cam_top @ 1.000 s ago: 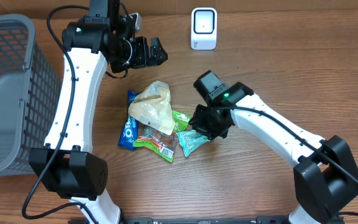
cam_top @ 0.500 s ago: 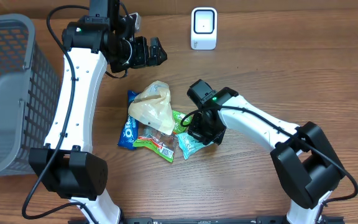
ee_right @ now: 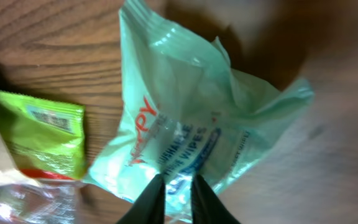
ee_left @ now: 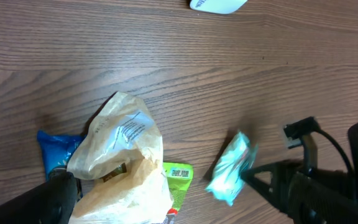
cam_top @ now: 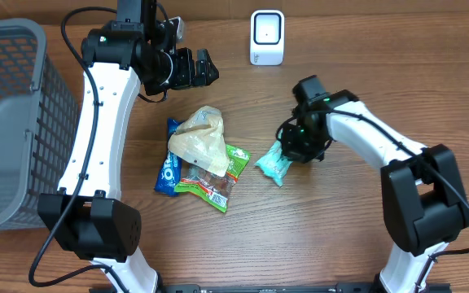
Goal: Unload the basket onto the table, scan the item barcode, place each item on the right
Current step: 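Lift the wipes pack with the right gripper toward the scanner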
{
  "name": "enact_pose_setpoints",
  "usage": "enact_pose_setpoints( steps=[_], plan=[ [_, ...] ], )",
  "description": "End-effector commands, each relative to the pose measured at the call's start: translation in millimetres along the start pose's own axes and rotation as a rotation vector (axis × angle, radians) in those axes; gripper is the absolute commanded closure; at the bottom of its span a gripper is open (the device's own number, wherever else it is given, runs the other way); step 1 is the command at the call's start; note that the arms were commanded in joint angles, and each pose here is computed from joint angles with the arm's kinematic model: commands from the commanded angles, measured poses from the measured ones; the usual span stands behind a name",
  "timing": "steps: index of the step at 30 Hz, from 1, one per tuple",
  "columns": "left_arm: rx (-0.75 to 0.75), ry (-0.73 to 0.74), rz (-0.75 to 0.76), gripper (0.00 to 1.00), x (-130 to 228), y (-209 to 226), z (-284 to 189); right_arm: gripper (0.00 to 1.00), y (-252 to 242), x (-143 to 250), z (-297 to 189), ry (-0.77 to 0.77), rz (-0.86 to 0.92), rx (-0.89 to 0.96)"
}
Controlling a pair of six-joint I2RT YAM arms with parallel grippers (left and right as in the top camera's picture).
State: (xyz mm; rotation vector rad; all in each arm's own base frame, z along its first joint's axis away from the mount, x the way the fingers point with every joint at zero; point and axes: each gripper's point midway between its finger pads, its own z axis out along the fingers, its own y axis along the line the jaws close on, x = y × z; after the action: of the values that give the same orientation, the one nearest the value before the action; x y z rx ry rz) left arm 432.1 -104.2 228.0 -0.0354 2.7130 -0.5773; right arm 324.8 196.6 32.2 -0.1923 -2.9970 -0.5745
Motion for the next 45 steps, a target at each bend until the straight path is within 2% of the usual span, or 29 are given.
enact_pose_setpoints(
  steps=[1, 3, 4, 5, 8, 12, 15, 19, 22, 24, 26, 30, 36, 41, 44, 45],
  plan=[
    [-0.006, -0.017, 0.019, 0.0, -4.3, -2.6, -3.2, 0.77, -10.6, -17.3, -5.6, -0.037, -0.324, 0.023],
    [-0.006, -0.017, 0.019, 0.0, -4.3, -2.6, -3.2, 0.66, -14.7, -25.5, -12.8, -0.054, -0.352, 0.021],
    [-0.006, -0.017, 0.019, 0.0, -4.3, -2.6, -3.2, 0.53, -15.7, -30.9, -18.8, -0.065, -0.348, 0.019],
    [-0.006, -0.017, 0.019, 0.0, -4.3, -2.6, -3.2, 0.45, -16.1, -36.5, -26.4, -0.077, -0.337, 0.017],
    [-0.006, -0.017, 0.019, 0.0, -4.3, -2.6, -3.2, 0.39, -14.3, -54.2, -54.1, -0.12, -0.311, 0.009],
    [-0.006, -0.017, 0.018, 0.0, -4.4, -2.4, -3.2, 0.36, -1.1, -74.4, -109.4, -0.189, -0.182, -0.015],
    [-0.005, -0.017, 0.018, 0.0, -4.4, -2.5, -3.2, 0.39, 7.2, -69.3, -121.5, -0.178, -0.027, -0.028],
    [-0.006, -0.017, 0.018, 0.0, -4.4, -2.4, -3.2, 0.41, 16.3, -43.9, -94.4, -0.124, 0.266, 0.043],
    [-0.006, -0.017, 0.018, 0.0, -4.4, -2.4, -3.2, 0.32, 13.6, -25.6, -71.3, -0.135, 0.329, 0.169],
    [-0.006, -0.017, 0.018, 0.0, -4.4, -2.4, -3.2, 0.31, 11.4, -15.0, -58.8, -0.148, 0.342, 0.237],
    [-0.006, -0.017, 0.019, 0.0, -4.4, -2.4, -3.2, 0.31, 12.6, -5.9, -48.4, -0.15, 0.341, 0.274],
    [-0.006, -0.017, 0.018, 0.0, -4.4, -2.4, -3.2, 0.39, 15.4, 3.8, -25.2, -0.14, 0.297, 0.313],
    [-0.006, -0.017, 0.018, 0.0, -4.4, -2.4, -3.2, 0.43, 7.0, 12.6, 6.0, -0.049, 0.25, 0.356],
    [-0.006, -0.017, 0.019, 0.0, -4.4, -2.4, -3.2, 0.54, 10.8, 9.1, 12.0, -0.028, 0.133, 0.334],
    [-0.006, -0.017, 0.018, 0.0, -4.4, -2.4, -3.2, 0.57, 7.9, 7.5, 11.1, -0.024, 0.045, 0.352],
    [-0.006, -0.017, 0.018, 0.0, -4.4, -2.4, -3.2, 0.62, 5.7, 6.4, 10.3, -0.026, 0.016, 0.365]
  ],
)
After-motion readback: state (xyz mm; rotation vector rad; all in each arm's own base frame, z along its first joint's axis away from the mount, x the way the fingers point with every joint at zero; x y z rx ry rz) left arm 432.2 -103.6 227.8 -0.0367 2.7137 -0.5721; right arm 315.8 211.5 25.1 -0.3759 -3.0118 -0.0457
